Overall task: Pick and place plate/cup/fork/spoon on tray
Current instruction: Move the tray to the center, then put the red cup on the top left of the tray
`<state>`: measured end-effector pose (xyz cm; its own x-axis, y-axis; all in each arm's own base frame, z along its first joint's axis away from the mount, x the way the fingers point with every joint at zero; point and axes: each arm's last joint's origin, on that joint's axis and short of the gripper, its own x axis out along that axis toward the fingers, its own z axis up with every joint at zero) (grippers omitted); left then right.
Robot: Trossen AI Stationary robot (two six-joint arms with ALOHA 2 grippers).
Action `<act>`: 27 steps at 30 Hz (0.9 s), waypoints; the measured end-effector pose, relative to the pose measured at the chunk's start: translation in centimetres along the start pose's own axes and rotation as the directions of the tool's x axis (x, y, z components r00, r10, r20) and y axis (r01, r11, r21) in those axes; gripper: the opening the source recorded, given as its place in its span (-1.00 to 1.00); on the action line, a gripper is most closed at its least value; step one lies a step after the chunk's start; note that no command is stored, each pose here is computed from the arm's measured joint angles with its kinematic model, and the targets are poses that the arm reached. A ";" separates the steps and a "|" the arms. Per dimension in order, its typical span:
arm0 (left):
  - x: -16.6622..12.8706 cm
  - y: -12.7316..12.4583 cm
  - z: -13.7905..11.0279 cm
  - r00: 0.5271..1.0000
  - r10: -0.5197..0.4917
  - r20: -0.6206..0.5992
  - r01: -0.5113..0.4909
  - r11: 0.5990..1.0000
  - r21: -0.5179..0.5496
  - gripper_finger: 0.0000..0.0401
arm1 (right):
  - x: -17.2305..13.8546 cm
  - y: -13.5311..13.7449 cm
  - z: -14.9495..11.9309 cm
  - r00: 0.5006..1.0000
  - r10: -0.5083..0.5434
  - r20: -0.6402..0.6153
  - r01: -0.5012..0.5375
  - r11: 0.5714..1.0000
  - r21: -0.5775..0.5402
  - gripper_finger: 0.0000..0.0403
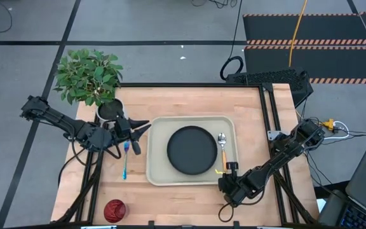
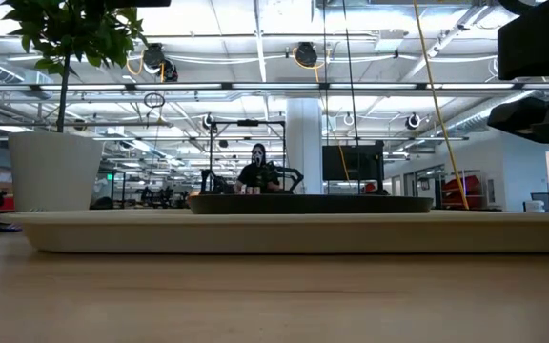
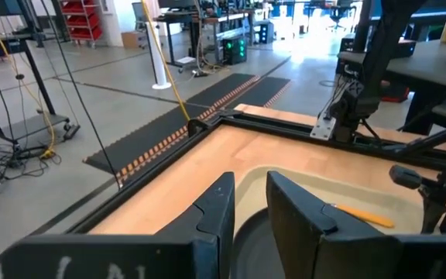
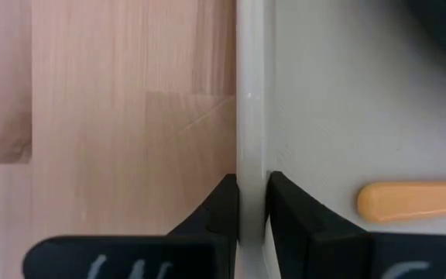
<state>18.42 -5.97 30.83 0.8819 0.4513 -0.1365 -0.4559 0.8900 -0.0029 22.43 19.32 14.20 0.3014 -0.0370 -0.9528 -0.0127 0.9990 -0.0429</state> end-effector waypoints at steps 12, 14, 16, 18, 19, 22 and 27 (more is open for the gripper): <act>0.0 0.0 0.0 1.000 0.000 0.002 -0.001 0.999 0.043 -0.60 | 0.0 0.1 0.1 1.000 0.006 0.010 -0.006 0.999 0.046 -0.83; 0.0 0.0 0.0 1.000 0.000 0.002 -0.001 0.999 0.046 -0.60 | 0.0 0.1 0.1 1.000 0.007 0.011 -0.008 0.998 0.060 -0.78; 0.0 0.0 0.0 1.000 0.000 0.002 -0.001 0.999 0.046 -0.60 | 0.0 0.1 0.1 1.000 0.017 0.014 -0.018 0.996 0.085 -0.65; 0.0 0.0 0.0 1.000 0.000 0.002 -0.001 0.999 0.046 -0.60 | 0.1 0.2 0.2 1.000 0.024 0.016 -0.025 0.994 0.105 -0.49; 0.0 0.0 0.0 1.000 0.000 0.002 -0.001 0.999 0.046 -0.60 | 0.0 0.2 0.2 0.999 0.028 0.017 -0.029 0.994 0.106 -0.41; 0.0 0.0 0.0 1.000 0.000 0.002 0.000 0.999 0.042 -0.60 | 0.0 0.3 0.3 0.999 0.032 0.027 -0.035 0.994 0.106 -0.24; 0.0 0.0 0.2 1.000 -0.002 0.015 0.001 1.000 0.026 -0.60 | -0.3 0.1 0.4 0.999 0.028 0.047 -0.033 0.994 0.104 -0.11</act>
<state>18.45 -5.98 31.04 0.8844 0.4506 -0.1213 -0.4514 0.8920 0.0229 22.75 19.49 14.57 0.3452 -0.0077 -0.9385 0.0764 0.9969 0.0199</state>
